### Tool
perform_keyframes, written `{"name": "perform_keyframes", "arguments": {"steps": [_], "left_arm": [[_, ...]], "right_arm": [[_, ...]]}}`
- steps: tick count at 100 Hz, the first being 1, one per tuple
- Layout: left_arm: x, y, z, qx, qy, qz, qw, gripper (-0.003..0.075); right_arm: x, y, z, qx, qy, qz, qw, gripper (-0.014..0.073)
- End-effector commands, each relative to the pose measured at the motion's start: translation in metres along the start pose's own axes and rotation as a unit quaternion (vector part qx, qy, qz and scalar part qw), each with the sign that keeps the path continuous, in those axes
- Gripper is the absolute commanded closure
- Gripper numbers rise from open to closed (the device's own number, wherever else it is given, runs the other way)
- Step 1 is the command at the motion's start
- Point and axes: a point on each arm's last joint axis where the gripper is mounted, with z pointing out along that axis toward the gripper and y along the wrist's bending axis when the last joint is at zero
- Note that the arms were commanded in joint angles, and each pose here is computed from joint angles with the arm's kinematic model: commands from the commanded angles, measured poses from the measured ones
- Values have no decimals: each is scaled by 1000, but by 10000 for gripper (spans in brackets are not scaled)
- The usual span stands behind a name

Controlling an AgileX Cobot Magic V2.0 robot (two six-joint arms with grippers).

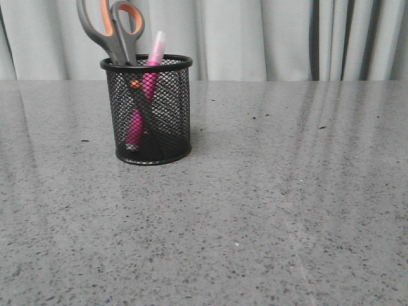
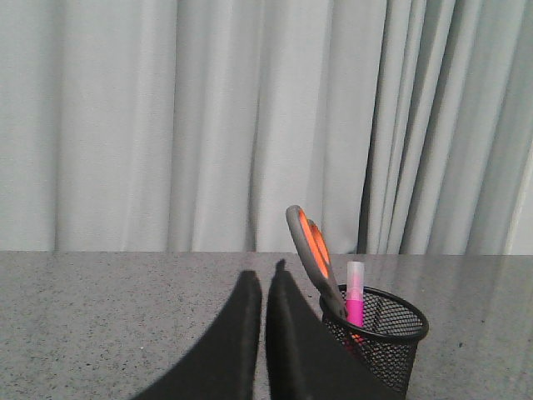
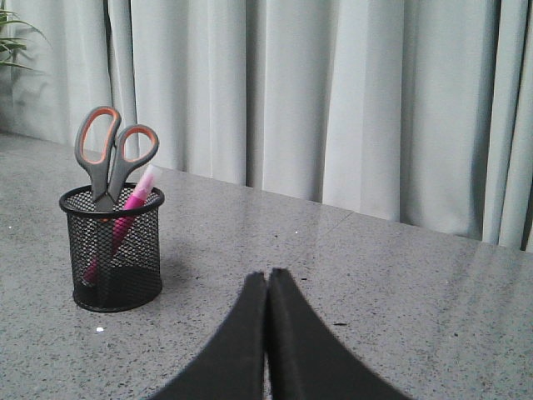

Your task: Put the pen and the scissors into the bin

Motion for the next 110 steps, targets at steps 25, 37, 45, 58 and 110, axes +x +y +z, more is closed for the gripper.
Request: {"name": "perform_keyframes", "arguments": {"steps": [25, 37, 45, 58, 110], "left_arm": [[16, 17, 1, -117, -16, 53, 992, 740], [34, 22, -6, -147, -9, 85, 986, 740], [51, 24, -10, -153, -1, 86, 984, 740], [67, 28, -15, -170, 31, 82, 981, 740], [67, 29, -15, -188, 30, 87, 978, 740]], "right_arm": [[-15, 0, 0, -4, -47, -12, 999, 660], [-15, 0, 0, -4, -47, -12, 999, 660], [-15, 0, 0, -4, -47, -12, 999, 660], [-15, 0, 0, -4, -47, -12, 999, 660], [-15, 0, 0, -5, -45, -12, 999, 660]]}}
